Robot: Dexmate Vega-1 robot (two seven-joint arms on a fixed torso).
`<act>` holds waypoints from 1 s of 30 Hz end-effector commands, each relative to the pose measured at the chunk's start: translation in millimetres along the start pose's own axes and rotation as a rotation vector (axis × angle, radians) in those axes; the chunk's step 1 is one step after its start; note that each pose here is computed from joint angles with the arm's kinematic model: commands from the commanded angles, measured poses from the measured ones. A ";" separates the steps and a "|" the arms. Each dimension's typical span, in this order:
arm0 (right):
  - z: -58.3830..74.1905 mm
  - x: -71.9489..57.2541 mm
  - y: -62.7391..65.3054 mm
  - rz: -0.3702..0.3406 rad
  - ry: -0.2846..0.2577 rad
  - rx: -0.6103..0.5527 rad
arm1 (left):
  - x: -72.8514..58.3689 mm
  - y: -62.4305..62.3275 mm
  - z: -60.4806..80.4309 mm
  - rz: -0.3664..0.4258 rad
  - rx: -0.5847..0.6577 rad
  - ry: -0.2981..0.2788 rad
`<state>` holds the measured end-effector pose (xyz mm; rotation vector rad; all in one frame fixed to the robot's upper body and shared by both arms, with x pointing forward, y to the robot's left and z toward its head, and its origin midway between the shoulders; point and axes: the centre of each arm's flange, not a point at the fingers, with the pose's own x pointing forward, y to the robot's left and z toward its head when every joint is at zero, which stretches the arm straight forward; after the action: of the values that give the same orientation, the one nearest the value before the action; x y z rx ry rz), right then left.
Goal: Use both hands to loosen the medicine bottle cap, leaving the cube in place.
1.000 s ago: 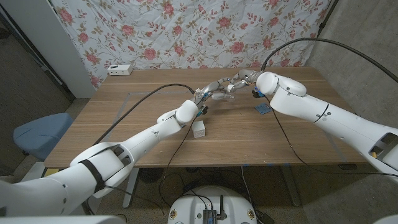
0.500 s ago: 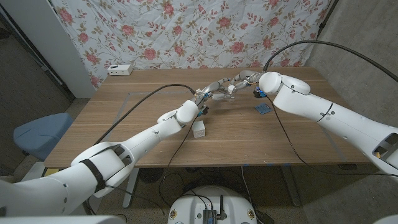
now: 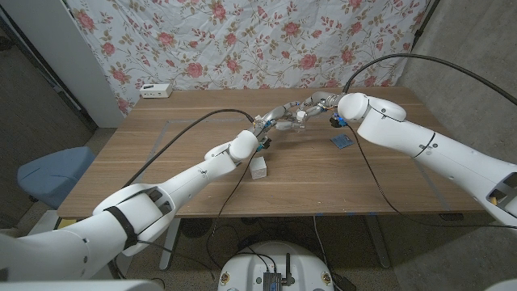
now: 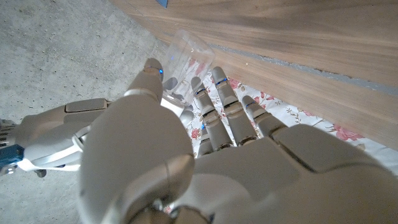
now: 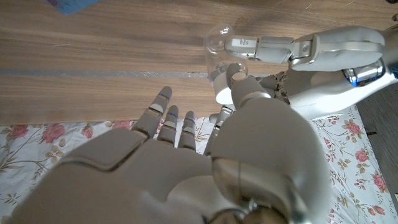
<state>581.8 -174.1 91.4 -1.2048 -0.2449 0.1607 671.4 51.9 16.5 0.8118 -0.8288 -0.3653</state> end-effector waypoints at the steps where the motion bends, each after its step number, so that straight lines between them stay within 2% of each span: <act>1: -0.9 -0.8 -0.9 0.012 -0.014 0.014 | 0.1 -0.9 0.0 0.000 -0.002 0.001; 30: -3.5 -1.8 -5.6 0.053 -0.048 0.056 | 1.6 -1.4 -0.3 0.001 0.000 0.001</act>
<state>580.7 -178.6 94.8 -1.1676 -0.2519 0.2071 672.2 50.7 16.8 0.8098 -0.8300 -0.3659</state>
